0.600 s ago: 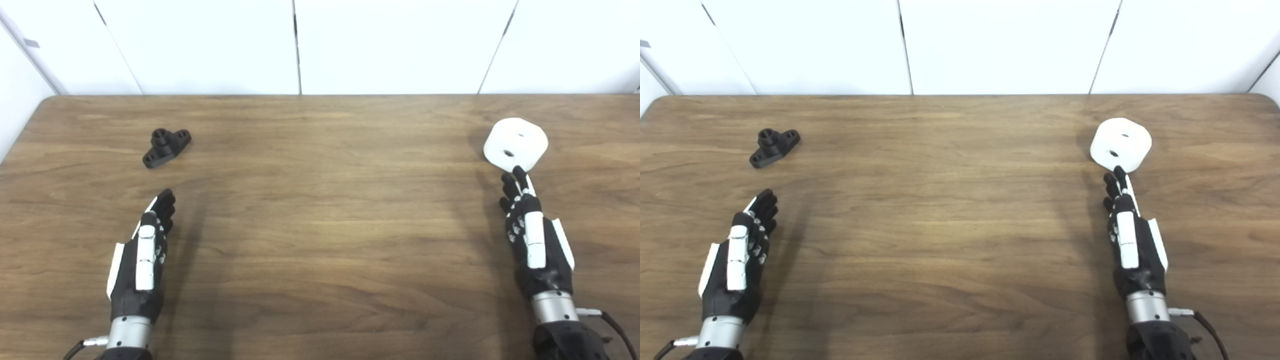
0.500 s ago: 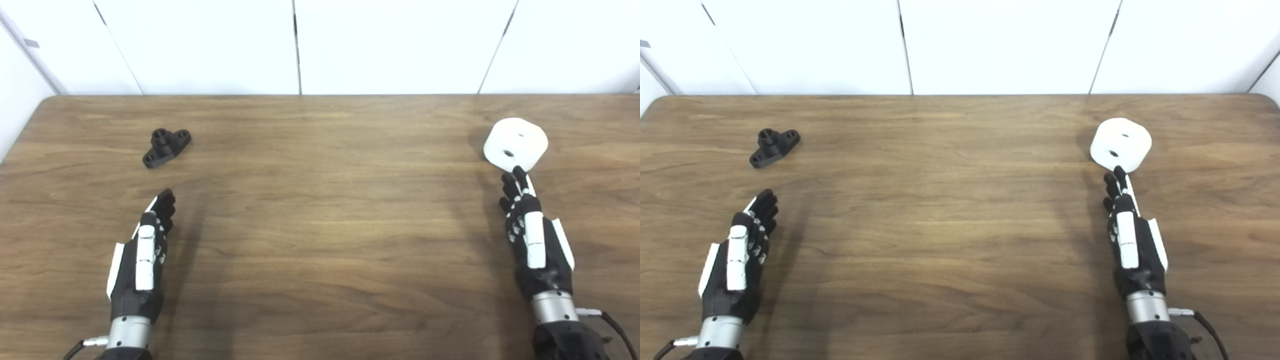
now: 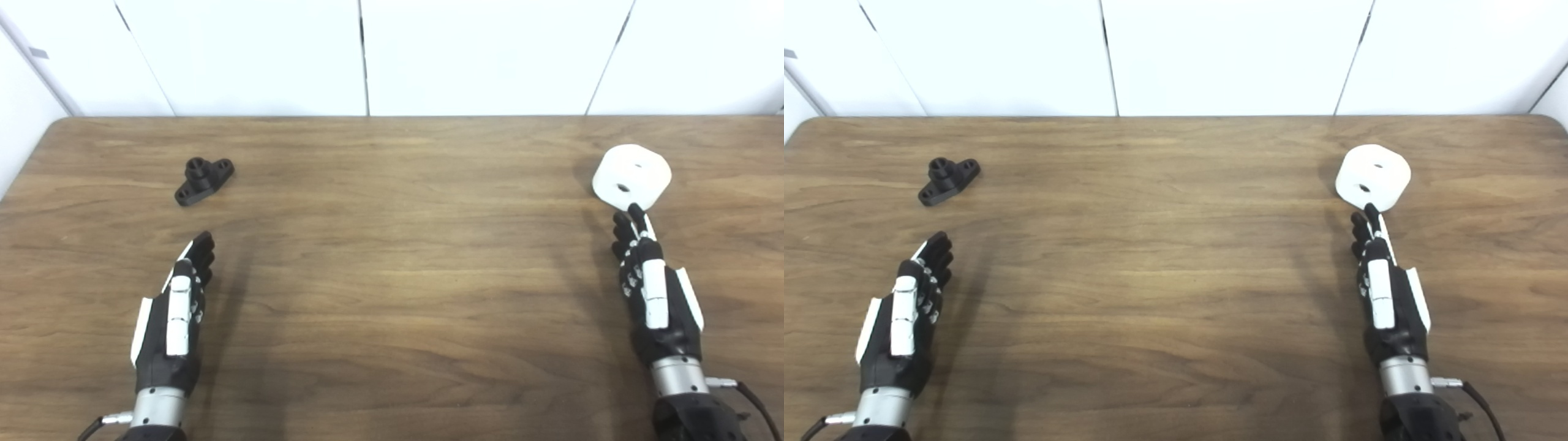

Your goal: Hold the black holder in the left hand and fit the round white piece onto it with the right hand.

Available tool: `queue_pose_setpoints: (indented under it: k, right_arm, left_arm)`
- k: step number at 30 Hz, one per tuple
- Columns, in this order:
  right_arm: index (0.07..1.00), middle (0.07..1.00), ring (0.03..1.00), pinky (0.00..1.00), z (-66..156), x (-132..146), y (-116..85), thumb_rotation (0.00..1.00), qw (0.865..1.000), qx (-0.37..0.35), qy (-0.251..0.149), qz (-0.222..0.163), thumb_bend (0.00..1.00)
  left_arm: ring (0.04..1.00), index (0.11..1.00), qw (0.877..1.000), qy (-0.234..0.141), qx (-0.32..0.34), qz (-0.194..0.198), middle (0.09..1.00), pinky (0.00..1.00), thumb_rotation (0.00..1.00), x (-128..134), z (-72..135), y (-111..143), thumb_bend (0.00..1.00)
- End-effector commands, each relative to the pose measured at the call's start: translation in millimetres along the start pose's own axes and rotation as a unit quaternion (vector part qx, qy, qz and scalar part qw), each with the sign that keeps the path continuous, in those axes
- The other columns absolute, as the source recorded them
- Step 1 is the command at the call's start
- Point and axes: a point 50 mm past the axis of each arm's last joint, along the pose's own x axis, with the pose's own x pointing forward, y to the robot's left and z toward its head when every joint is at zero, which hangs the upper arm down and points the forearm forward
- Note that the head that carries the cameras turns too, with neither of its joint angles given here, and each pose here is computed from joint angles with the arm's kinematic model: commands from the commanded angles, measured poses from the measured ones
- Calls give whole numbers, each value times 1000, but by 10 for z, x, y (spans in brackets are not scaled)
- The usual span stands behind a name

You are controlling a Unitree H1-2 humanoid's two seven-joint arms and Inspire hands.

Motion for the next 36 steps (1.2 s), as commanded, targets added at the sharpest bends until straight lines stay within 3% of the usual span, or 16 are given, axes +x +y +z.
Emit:
queue_pose_setpoints:
  k: [1, 16, 29, 36]
  right_arm:
    - [995, 966, 986, 1000, -13, -147, -67, 1000, 1000, -13, -6, -3, 587]
    - [1000, 990, 1000, 1000, -148, -143, -343, 1000, 1000, -19, -15, 18, 569]
    - [1000, 995, 1000, 1000, -199, -168, -376, 1000, 999, -20, -8, 29, 630]
    - [1000, 991, 1000, 1000, -216, -208, -369, 1000, 999, -18, -7, 28, 670]
  left_arm:
    - [974, 923, 1000, -29, -1, 2, 950, 1000, 987, 0, 80, -35, 490]
    - [966, 919, 1000, -28, -8, -11, 951, 997, 965, -76, -95, -329, 487]
    - [960, 911, 999, -33, 12, -4, 947, 974, 991, -125, -222, -420, 470]
    - [954, 904, 999, -37, 12, -1, 941, 971, 956, -175, -249, -425, 462]
